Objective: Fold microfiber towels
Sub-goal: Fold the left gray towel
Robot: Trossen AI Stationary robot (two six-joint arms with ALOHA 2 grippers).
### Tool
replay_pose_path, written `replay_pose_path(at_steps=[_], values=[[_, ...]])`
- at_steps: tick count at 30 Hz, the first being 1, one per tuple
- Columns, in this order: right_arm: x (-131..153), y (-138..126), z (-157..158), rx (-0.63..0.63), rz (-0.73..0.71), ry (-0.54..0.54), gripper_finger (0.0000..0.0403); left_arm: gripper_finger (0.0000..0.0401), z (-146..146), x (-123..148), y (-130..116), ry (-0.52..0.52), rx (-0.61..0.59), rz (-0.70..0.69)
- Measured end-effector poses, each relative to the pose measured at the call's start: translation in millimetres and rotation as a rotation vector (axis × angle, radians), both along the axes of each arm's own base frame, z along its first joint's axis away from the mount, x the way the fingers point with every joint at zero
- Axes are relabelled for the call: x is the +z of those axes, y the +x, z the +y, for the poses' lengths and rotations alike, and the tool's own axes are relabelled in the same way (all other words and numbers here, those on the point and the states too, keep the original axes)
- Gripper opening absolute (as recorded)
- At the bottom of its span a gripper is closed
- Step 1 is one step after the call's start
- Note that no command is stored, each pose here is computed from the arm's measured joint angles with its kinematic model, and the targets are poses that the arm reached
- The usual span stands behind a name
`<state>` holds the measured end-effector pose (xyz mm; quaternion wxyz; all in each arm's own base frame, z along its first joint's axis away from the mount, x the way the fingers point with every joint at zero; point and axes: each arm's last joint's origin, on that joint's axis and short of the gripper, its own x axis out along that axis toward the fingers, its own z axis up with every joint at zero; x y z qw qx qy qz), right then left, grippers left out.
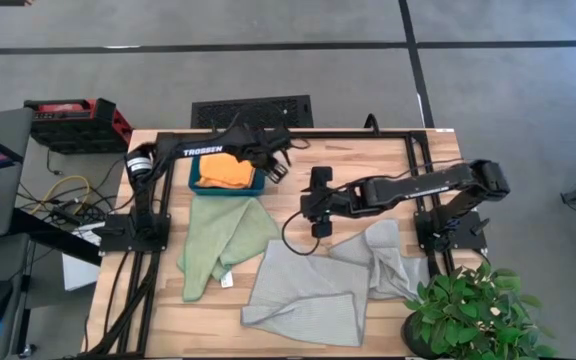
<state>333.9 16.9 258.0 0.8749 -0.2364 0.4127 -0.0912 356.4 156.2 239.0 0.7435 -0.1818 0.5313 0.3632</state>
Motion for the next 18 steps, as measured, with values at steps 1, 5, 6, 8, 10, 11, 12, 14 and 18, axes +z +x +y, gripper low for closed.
replay_pose_path(at_steps=[1, 5, 6, 8, 10, 11, 12, 14, 18], values=[[4.4, -2.2, 0.7, -0.01, -0.021, 0.013, 0.0228, 0.0125, -3.2, 1.0, 4.1, 0.005, -0.042, -0.019], [15.4, -9.1, 3.7, -0.036, -0.07, 0.055, 0.0228, 0.0125, -12.2, -3.0, 11.9, 0.003, -0.15, -0.054], [16.9, -10.7, 5.0, -0.038, -0.073, 0.062, 0.0228, 0.0125, -14.4, -5.7, 11.9, 0.001, -0.165, -0.045], [18.0, -12.1, 7.8, -0.038, -0.076, 0.072, 0.0228, 0.0125, -16.2, -12.3, 11.4, 0.025, -0.169, -0.029], [17.7, -12.6, 11.7, -0.027, -0.074, 0.075, 0.0228, 0.0126, -16.7, -20.3, 9.5, 0.05, -0.159, -0.01], [17.5, -12.9, 13.8, -0.02, -0.071, 0.075, 0.0228, 0.0126, -16.9, -24.2, 7.8, 0.05, -0.151, 0.003], [17.6, -13.0, 16.1, -0.013, -0.073, 0.075, 0.0228, 0.0126, -17.1, -27.2, 6.4, 0.047, -0.147, 0.012], [17.7, -13.3, 19.9, -0.001, -0.073, 0.075, 0.0228, 0.0126, -17.0, -33.7, 5.0, 0.054, -0.139, 0.011], [17.7, -13.9, 24.7, 0.015, -0.072, 0.075, 0.0228, 0.0126, -18.9, -47.1, 5.1, 0.063, -0.136, -0.023]])
